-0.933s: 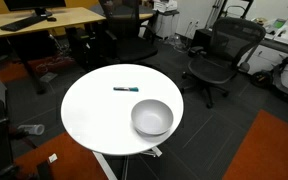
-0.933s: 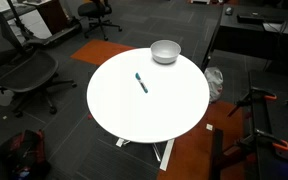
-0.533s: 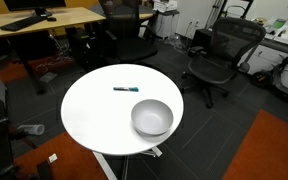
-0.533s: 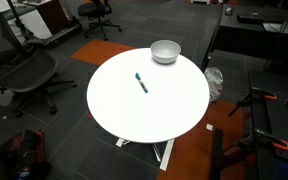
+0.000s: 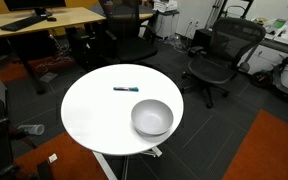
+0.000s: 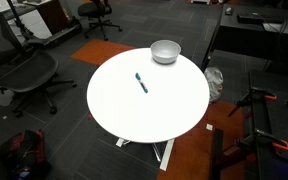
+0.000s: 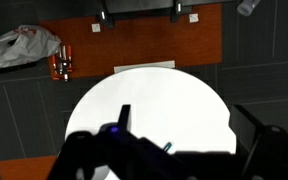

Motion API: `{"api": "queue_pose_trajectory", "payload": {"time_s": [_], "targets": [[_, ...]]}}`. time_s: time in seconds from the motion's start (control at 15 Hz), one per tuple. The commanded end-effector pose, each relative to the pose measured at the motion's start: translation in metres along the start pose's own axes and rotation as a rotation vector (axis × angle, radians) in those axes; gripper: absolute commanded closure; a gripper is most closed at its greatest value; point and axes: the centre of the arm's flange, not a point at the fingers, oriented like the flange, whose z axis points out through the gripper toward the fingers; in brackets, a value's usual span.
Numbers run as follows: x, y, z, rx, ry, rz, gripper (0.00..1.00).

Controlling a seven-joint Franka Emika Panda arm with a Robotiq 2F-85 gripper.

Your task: Pick up the pen and put it in the bowl

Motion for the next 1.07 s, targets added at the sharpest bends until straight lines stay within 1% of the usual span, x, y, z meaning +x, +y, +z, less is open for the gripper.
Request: {"api": "queue_pose_trajectory", "payload": {"time_s": [0.0,0.33,0.53,1.0], "targets": [[0.033,0.0,0.001,0.017,0.06,0.037,0.0],[0.075,-0.001,0.013,0.048,0.143,0.118,0.0],[0.095,-0.006,0.025,0.037,0.181,0.214,0.0],[0.133,-0.017,0.054,0.054,0.207,0.395,0.0]]}}
